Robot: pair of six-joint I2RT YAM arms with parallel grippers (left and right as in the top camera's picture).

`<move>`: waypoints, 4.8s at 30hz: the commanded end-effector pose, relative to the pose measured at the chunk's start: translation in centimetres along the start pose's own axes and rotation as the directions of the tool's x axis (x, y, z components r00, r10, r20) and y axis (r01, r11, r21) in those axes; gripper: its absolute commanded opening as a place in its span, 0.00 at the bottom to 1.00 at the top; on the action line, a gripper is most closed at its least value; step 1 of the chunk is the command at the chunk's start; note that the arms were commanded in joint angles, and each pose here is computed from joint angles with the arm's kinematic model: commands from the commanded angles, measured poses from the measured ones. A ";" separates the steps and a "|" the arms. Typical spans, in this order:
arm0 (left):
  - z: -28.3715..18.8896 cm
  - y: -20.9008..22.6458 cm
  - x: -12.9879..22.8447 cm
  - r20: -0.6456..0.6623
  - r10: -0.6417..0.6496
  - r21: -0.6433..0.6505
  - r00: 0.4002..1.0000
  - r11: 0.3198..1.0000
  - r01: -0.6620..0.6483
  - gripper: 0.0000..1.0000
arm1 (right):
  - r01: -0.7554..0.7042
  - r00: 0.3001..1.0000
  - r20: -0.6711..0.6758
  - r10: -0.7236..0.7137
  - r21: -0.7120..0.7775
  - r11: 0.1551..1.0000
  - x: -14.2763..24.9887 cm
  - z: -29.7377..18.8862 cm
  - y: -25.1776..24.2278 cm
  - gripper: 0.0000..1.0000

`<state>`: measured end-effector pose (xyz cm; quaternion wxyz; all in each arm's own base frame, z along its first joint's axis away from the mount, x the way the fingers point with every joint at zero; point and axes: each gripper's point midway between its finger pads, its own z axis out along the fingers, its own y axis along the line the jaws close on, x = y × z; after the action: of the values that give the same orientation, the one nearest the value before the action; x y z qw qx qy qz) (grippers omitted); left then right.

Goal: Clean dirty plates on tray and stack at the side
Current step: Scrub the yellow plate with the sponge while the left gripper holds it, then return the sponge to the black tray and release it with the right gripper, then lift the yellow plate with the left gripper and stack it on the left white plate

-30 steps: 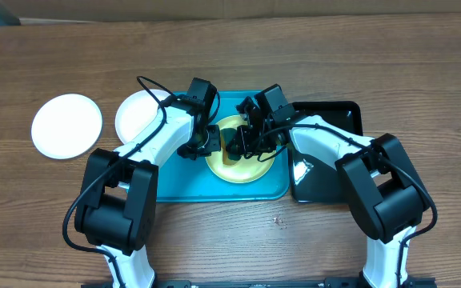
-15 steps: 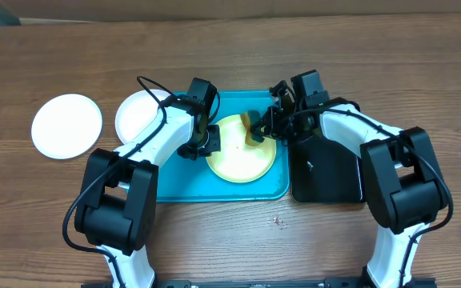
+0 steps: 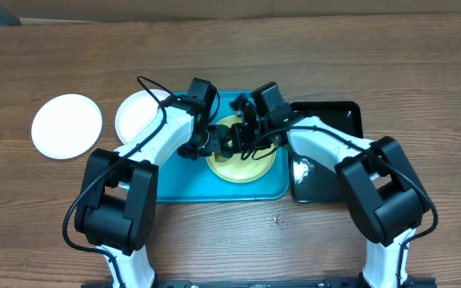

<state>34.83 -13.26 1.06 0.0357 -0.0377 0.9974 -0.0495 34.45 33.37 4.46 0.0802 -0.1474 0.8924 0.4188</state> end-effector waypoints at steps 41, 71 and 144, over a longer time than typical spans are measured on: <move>0.4 0.4 0.2 -0.012 0.031 -0.024 0.999 0.999 -0.032 0.04 | -0.333 0.939 0.244 0.241 0.485 0.809 -0.4 -22.6 -12.8 0.04; -10.3 -0.8 -7.6 0.196 0.105 -0.118 0.975 0.990 -0.082 0.04 | -0.493 0.864 0.409 0.294 0.566 0.661 -2.7 -33.2 -13.2 0.89; -16.8 26.6 -11.1 0.159 -0.630 0.259 0.760 0.770 0.583 0.04 | -0.656 0.739 0.586 0.331 0.515 0.552 -1.3 -41.0 -18.3 1.00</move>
<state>44.40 11.54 15.08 0.1386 -0.3112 0.9259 -0.1635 40.70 -8.73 16.94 0.1837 0.2506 0.9470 0.0820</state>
